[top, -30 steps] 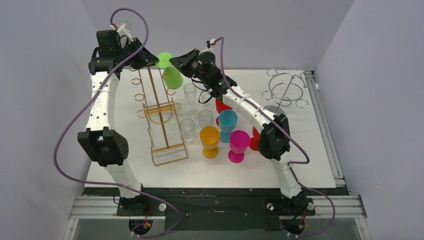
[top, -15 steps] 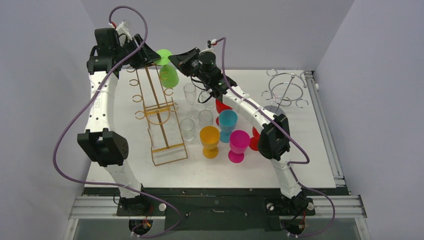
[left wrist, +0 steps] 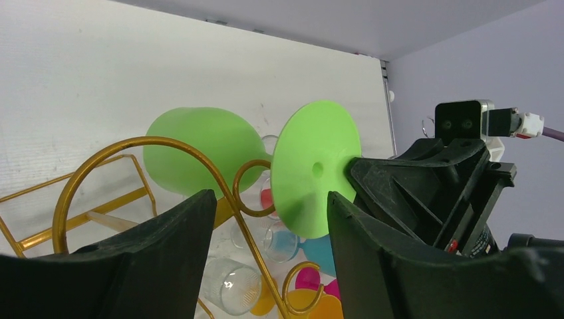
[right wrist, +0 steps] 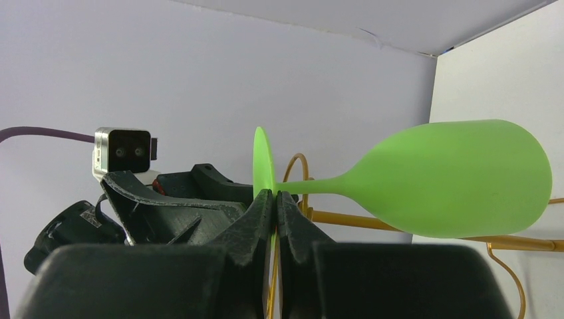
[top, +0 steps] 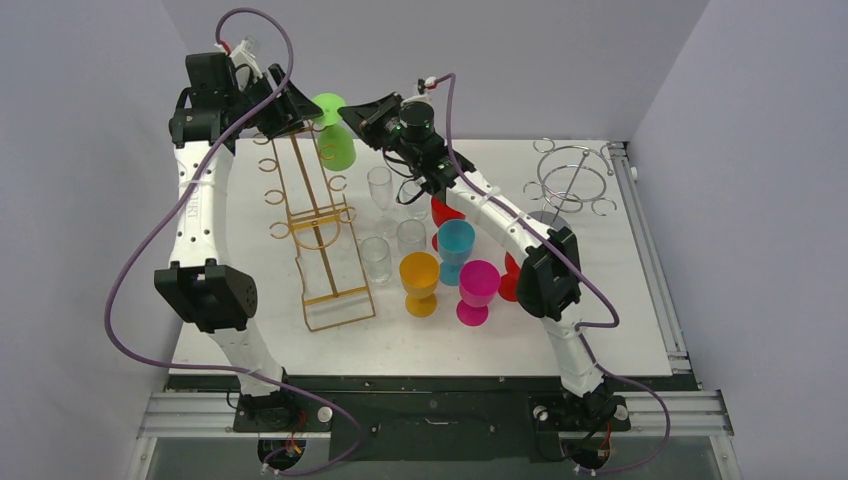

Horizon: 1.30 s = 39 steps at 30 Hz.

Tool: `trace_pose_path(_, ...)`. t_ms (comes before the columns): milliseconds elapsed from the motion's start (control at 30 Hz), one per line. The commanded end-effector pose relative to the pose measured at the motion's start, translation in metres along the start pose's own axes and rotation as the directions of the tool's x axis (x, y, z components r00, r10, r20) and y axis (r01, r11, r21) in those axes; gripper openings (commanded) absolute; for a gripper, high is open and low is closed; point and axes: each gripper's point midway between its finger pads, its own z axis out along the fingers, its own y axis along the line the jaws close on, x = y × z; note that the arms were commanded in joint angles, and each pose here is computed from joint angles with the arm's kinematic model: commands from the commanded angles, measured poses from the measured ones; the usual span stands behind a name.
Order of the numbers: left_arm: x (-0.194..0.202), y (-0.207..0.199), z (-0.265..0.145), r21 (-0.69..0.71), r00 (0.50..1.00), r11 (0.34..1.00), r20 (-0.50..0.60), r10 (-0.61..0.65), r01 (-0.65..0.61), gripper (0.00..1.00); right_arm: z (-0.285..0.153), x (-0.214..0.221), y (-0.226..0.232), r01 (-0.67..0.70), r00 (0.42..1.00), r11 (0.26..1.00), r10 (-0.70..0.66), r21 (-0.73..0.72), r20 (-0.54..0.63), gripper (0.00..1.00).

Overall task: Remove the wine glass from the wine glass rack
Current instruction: Pick up the wine glass from the wine rack, then place the wine glass at the center of the board.

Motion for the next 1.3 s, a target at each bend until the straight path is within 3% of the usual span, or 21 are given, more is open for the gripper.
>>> trace_pose_path(0, -0.011, -0.008, -0.006, 0.01, 1.0, 1.0, 0.024, 0.012, -0.013, 0.6, -0.016, -0.025, 0.055, 0.008, 0.998, 0.992, -0.001, -0.122, 0.056, 0.0)
trace_pose_path(833, -0.039, -0.047, -0.032, 0.086, 0.991, 0.995, 0.124, 0.046, -0.057, 0.76, -0.055, -0.065, 0.074, 0.043, 0.993, 0.989, -0.026, -0.142, 0.118, 0.0)
trace_pose_path(1267, -0.048, -0.107, -0.069, 0.281, 0.968, 0.953, 0.246, 0.038, -0.109, 0.8, -0.118, -0.1, 0.109, 0.073, 0.986, 0.975, -0.039, -0.208, 0.163, 0.0)
